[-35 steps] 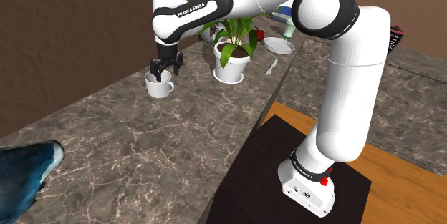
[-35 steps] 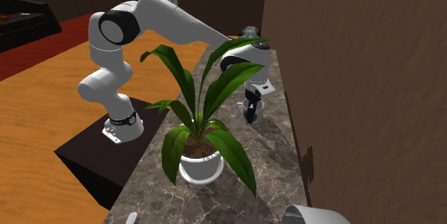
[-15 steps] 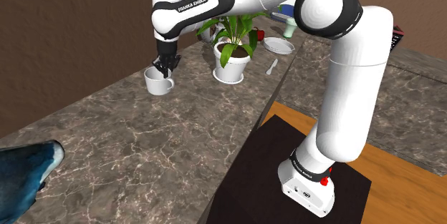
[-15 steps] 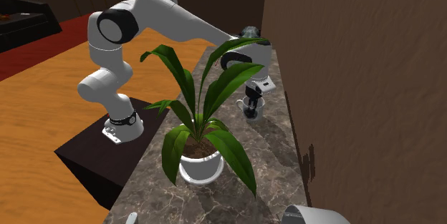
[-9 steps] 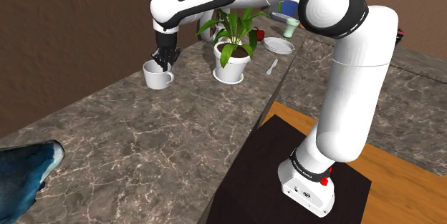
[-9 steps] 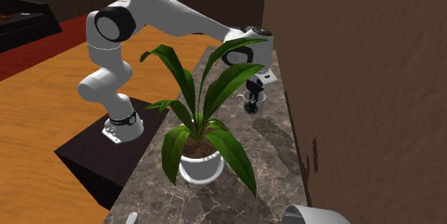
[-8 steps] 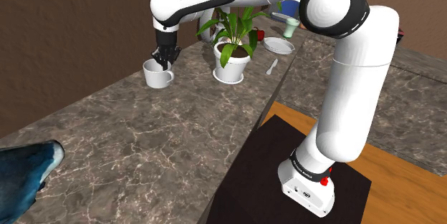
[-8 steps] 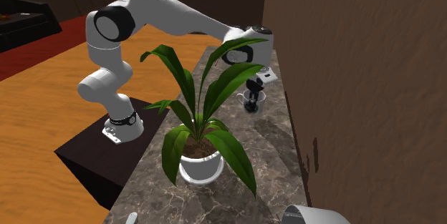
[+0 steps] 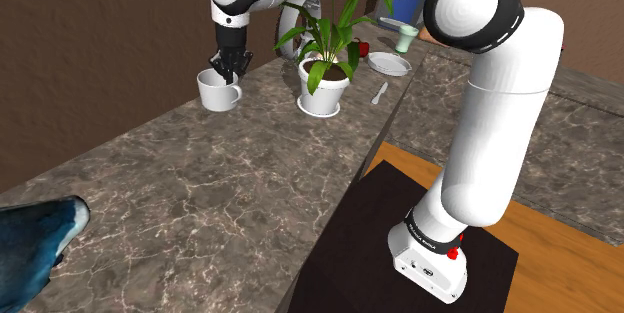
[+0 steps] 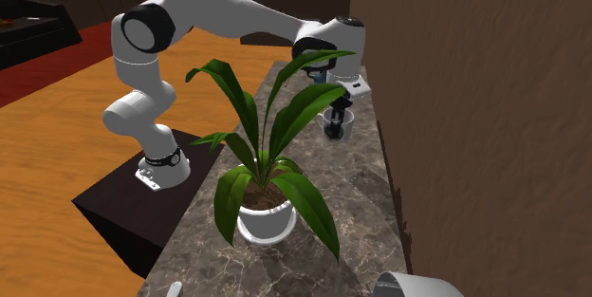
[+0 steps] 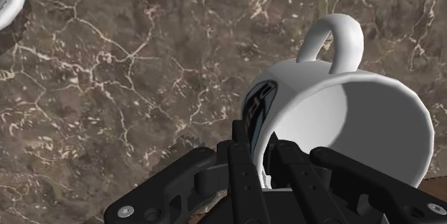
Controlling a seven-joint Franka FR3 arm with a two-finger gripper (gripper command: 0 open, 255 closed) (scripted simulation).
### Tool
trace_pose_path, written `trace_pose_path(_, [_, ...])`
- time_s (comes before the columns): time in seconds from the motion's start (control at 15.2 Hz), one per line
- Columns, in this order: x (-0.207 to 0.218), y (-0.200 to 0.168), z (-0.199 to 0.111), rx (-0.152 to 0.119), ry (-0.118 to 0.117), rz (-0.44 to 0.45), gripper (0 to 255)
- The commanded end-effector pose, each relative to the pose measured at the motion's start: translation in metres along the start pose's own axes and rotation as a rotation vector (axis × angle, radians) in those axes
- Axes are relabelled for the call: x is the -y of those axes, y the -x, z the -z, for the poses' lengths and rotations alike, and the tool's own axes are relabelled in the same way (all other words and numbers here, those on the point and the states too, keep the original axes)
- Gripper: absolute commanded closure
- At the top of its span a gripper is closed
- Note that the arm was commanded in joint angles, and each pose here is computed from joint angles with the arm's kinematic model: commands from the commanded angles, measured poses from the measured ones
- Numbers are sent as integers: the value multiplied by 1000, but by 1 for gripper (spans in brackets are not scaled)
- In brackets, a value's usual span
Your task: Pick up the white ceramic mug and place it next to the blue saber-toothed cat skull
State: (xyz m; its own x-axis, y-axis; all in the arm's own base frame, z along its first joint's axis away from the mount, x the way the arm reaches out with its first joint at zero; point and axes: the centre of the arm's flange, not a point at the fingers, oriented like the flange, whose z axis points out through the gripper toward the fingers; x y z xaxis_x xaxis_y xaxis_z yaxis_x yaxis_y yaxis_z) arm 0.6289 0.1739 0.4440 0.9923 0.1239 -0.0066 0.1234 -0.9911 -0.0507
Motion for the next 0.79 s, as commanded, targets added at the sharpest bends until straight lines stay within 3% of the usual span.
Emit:
trace_pose_path(0.0, [0, 1, 11, 0, 0, 0, 255])
trace_pose_path(0.73, [3, 1, 69, 0, 0, 0, 255])
